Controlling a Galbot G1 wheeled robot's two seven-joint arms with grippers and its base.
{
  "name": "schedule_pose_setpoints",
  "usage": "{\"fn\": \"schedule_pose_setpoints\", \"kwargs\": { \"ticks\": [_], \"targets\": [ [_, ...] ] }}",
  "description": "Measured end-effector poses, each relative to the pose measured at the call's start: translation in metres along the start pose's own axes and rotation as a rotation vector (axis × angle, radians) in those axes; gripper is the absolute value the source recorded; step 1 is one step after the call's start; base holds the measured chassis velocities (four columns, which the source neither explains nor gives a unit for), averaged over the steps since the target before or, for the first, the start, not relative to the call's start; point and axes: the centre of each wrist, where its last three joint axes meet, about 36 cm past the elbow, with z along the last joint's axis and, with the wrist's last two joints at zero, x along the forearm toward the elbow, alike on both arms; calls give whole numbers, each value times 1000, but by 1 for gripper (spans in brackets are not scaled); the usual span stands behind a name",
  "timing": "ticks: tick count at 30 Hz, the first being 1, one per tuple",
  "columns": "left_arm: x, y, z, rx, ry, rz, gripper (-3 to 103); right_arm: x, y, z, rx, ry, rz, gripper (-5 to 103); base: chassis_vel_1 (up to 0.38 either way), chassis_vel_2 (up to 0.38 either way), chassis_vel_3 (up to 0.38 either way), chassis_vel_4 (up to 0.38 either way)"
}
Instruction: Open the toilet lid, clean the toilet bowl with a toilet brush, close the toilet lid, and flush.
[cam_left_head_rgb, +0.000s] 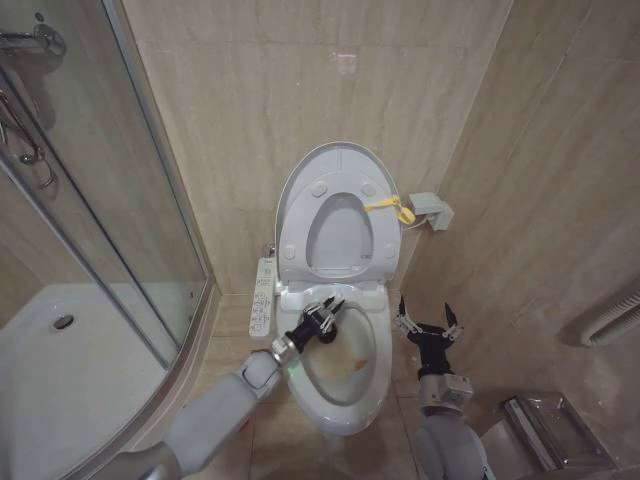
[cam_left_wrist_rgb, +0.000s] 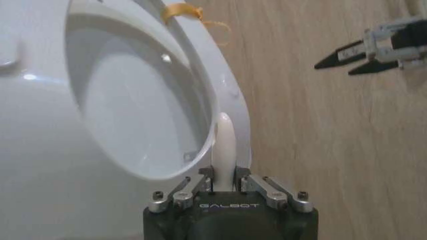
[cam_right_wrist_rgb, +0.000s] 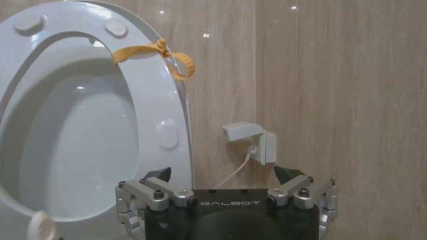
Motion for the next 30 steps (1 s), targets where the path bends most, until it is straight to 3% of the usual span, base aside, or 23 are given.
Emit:
{"fn": "schedule_pose_setpoints", "kwargs": {
  "ticks": [15,24,30],
  "targets": [
    [-47,-53,3,111,-50,19,20,0,0,0,0,0,0,100,0,0,0,0],
    [-57,-74,10,171,-48,16,20,0,0,0,0,0,0,100,0,0,0,0],
    [-46,-91,27,198,-22,28,20,0,0,0,0,0,0,100,0,0,0,0]
  ]
}}
